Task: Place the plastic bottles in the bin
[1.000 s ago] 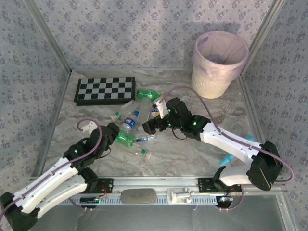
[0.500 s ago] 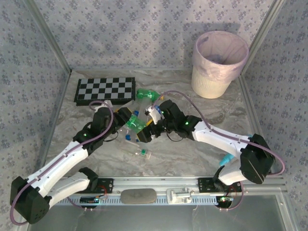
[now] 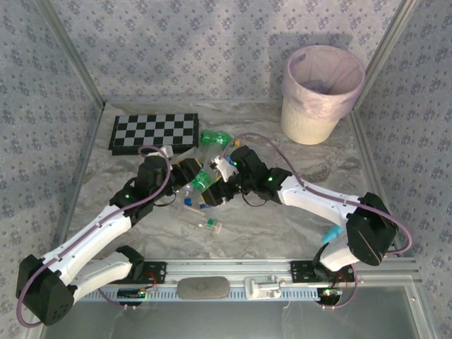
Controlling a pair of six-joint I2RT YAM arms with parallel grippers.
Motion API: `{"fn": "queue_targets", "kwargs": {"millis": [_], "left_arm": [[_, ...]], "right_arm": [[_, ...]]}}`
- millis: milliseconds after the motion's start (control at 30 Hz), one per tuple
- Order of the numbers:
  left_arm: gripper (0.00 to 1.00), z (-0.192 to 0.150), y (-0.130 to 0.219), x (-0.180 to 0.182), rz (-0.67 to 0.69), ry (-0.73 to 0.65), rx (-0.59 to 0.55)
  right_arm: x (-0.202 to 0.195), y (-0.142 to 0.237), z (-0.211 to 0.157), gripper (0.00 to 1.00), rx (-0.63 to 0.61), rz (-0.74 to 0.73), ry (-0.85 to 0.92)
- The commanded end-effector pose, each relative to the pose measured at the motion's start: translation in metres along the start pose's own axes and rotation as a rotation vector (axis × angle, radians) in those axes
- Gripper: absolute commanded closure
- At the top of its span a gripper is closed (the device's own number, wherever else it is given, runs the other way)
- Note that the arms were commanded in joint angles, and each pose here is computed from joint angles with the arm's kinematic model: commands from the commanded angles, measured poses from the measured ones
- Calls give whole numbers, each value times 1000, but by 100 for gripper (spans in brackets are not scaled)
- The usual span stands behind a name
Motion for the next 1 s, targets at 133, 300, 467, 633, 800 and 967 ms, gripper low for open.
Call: {"fn": "queue_targets", "kwargs": {"millis": [133,300,467,633,800,967], "left_arm": [[25,8,6,-15,-51,-19,-23],[0,25,21,-12,-3,-44,-115],[0,41,39,6,71,-34,-228],[0,37,44,38,135,14,-274],[0,23,41,71,175,86,-245],[0,15,43,88,204,113,-238]], "right_arm": [[1,6,12,47,-39,20,6],[-11,18,10,48,-31,-56,-6],[-46,55,12,48,-20,-262,-56],[-77,125,37,48,-125,-487,-100],[-104,205,75,48,-261,-720,-153],[-130,274,105,48,-456,-905,-202]]}}
Point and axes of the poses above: each hand's point on the last joint's axis, 136 mm out from that joint toward the fingers, its own y axis back along the fingers, its own x axis along the line the jaws close on, z = x × y, the point moved 8 cm from there along y, back along the fingers, and after that the axes turned 8 degrees about y, right-handed, at the moved point
